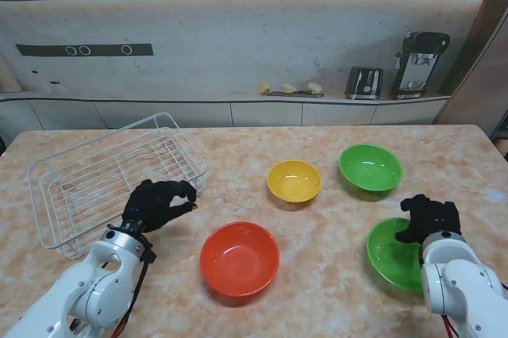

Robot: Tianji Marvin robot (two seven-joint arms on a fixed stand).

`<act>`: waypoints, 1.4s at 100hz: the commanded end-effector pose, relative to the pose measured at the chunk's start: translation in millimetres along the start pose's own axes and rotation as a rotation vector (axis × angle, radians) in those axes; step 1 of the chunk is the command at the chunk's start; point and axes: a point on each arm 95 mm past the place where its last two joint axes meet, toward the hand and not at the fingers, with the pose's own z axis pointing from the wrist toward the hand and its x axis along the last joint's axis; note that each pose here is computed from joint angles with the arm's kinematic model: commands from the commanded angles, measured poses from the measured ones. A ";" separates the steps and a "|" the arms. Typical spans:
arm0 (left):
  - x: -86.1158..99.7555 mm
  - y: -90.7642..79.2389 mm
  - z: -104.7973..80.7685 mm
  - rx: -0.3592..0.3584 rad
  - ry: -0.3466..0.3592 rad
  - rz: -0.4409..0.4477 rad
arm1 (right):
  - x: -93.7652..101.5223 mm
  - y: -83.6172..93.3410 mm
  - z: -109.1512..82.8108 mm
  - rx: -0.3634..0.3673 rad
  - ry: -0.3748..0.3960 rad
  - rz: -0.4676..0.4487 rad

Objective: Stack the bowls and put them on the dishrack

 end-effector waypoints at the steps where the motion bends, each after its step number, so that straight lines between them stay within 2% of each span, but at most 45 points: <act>1: 2.6 -0.8 -0.2 -0.008 0.003 0.000 | 0.9 -7.7 -0.2 0.028 -0.003 0.003; 43: 2.8 -0.9 -0.6 -0.009 0.006 0.003 | 3.4 -22.7 14.8 0.037 -0.027 0.053; 85: 3.1 -1.3 -1.5 -0.005 0.006 0.005 | 6.3 -31.8 24.9 0.092 -0.037 0.104; 118: 3.2 -1.4 -1.8 -0.004 0.007 0.005 | 7.5 -29.0 22.7 0.096 -0.046 0.238; 140: 2.8 -1.2 -1.5 -0.006 0.008 0.006 | 6.6 -22.9 14.6 0.054 -0.039 0.300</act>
